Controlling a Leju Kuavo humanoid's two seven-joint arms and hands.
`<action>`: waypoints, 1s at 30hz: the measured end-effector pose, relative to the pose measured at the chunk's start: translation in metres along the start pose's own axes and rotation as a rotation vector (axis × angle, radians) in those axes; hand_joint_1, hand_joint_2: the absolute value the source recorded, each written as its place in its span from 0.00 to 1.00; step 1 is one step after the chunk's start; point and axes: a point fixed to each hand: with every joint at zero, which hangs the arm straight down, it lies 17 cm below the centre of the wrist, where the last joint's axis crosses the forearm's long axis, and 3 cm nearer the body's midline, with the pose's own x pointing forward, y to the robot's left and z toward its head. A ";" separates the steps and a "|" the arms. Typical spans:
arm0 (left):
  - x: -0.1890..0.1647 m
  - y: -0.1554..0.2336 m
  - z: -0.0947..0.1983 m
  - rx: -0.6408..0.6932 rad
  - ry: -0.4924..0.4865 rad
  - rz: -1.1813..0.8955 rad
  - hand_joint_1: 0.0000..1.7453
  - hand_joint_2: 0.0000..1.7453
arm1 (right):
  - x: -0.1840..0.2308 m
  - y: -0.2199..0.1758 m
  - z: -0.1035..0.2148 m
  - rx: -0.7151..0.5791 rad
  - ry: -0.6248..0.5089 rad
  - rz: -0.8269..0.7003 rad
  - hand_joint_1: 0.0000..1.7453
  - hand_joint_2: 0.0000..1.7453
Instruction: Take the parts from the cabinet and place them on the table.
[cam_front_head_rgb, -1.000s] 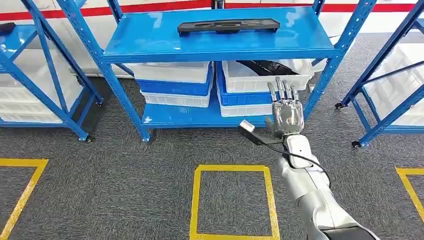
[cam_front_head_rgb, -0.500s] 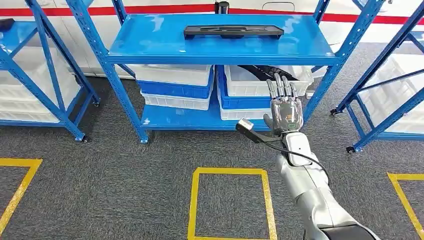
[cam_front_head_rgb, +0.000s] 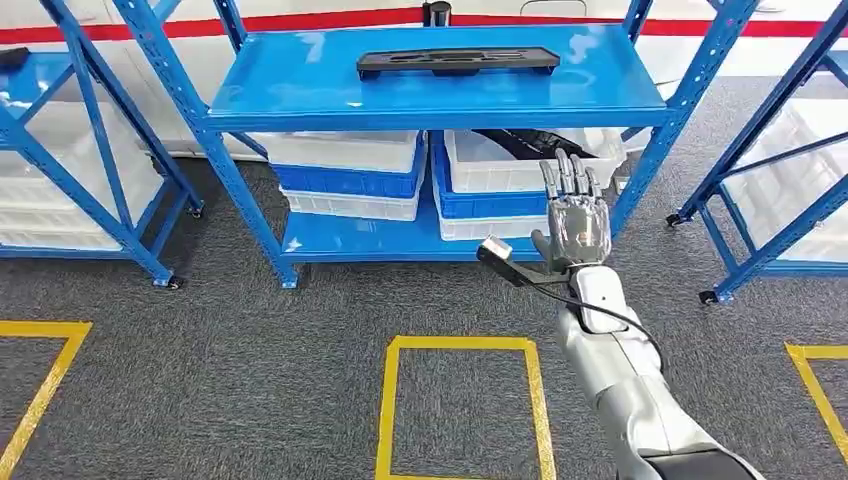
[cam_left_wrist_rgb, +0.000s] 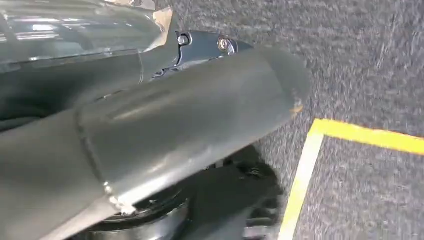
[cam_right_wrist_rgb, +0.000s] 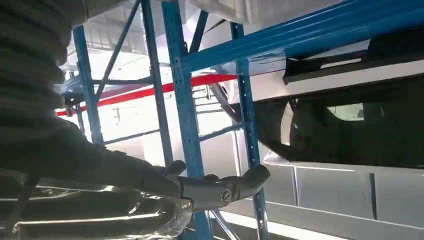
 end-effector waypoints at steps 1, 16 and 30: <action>-0.001 0.000 0.000 0.000 0.002 0.000 0.00 0.00 | 0.000 0.001 0.001 0.002 0.000 0.000 0.00 1.00; 0.002 0.002 -0.001 0.012 -0.004 0.006 0.00 0.00 | 0.007 -0.005 -0.009 -0.008 -0.019 -0.009 0.00 1.00; 0.000 0.001 0.000 0.007 -0.001 0.006 0.00 0.00 | 0.008 -0.007 -0.015 -0.007 -0.011 -0.011 0.00 1.00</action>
